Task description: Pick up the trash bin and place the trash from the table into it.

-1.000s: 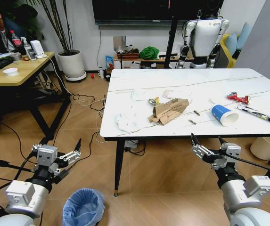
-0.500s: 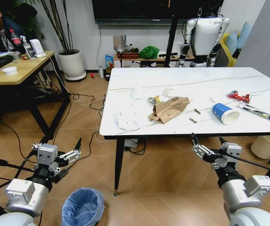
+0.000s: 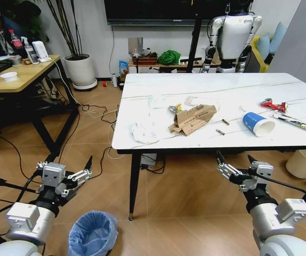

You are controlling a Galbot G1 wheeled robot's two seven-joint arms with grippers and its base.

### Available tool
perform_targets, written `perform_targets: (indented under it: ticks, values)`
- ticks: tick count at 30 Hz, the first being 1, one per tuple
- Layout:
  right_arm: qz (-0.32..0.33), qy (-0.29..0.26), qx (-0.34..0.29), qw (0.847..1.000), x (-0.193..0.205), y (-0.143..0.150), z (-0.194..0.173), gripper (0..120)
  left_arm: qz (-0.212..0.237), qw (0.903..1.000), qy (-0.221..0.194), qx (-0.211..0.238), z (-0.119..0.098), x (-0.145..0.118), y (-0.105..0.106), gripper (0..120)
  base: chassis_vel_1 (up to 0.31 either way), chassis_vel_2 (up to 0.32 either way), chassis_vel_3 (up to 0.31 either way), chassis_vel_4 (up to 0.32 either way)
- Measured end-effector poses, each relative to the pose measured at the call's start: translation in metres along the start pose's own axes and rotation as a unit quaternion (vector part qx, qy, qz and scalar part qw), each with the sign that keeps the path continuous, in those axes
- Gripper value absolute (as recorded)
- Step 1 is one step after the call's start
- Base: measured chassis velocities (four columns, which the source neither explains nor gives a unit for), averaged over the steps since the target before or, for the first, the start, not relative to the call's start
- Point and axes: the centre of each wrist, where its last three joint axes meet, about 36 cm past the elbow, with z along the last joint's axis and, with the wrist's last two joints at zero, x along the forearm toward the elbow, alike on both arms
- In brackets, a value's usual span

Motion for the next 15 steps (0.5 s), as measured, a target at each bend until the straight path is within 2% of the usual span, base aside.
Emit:
perform_targets:
  ticks: [15]
  values:
    - [0.001,-0.002,-0.005,1.0,-0.0013,0.0017,0.003,100,-0.002,1.0,-0.003,-0.001,0.0,-0.0004,0.0005,100,0.0,0.0,0.0,0.0]
